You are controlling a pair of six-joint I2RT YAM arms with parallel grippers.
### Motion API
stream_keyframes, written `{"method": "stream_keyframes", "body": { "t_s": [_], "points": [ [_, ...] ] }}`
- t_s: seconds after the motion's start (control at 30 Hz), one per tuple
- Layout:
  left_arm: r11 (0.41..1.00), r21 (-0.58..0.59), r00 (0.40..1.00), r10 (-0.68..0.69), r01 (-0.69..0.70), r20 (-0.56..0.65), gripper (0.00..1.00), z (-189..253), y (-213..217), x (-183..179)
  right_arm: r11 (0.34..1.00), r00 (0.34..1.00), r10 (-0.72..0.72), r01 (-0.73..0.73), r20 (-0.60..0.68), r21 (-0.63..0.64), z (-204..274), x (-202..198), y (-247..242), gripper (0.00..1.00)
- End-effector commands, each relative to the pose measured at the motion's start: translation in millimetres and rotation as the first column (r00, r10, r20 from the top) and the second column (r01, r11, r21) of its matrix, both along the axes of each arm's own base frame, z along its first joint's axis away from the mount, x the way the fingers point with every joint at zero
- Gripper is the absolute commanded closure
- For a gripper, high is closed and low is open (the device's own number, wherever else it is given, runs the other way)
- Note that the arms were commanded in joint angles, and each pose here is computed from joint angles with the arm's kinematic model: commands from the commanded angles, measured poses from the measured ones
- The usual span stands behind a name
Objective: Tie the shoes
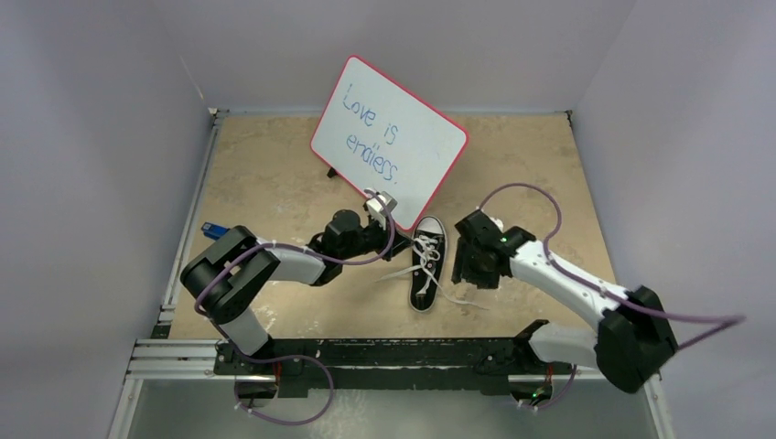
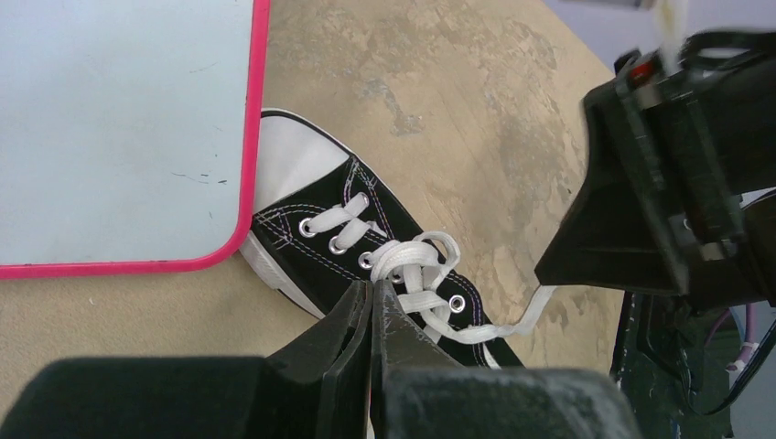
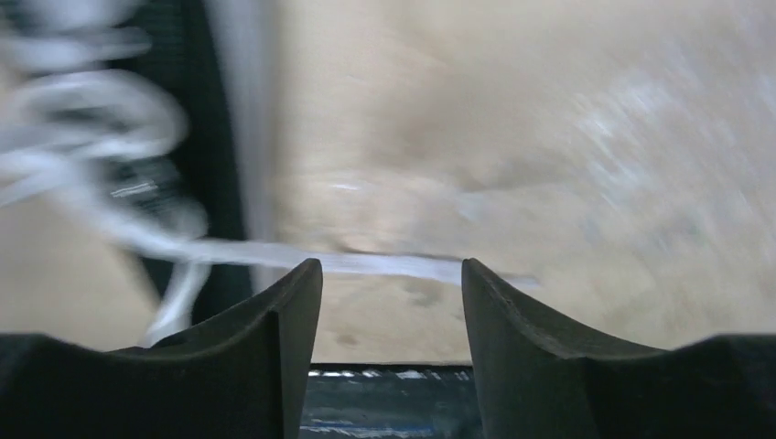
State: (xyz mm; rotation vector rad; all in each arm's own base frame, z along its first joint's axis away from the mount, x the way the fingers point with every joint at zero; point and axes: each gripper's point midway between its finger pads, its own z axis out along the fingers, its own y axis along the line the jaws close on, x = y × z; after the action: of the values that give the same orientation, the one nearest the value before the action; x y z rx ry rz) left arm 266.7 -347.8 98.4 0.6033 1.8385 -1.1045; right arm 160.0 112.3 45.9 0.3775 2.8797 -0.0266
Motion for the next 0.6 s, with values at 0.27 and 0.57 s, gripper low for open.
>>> {"method": "stream_keyframes", "body": {
  "t_s": [0.27,0.57],
  "points": [
    [0.996,-0.086,0.997,-0.034,0.039,0.065,1.0,34.1,-18.0,8.9,0.554,0.26,0.483,-0.83,0.836,-0.062,111.1,74.3,113.9,0.51],
    [0.995,-0.102,0.998,-0.012,0.018,0.06,1.0,33.1,-18.5,12.2,0.59,0.429,0.575,-0.808,0.697,0.01,69.6,56.3,119.2,0.58]
  ]
}}
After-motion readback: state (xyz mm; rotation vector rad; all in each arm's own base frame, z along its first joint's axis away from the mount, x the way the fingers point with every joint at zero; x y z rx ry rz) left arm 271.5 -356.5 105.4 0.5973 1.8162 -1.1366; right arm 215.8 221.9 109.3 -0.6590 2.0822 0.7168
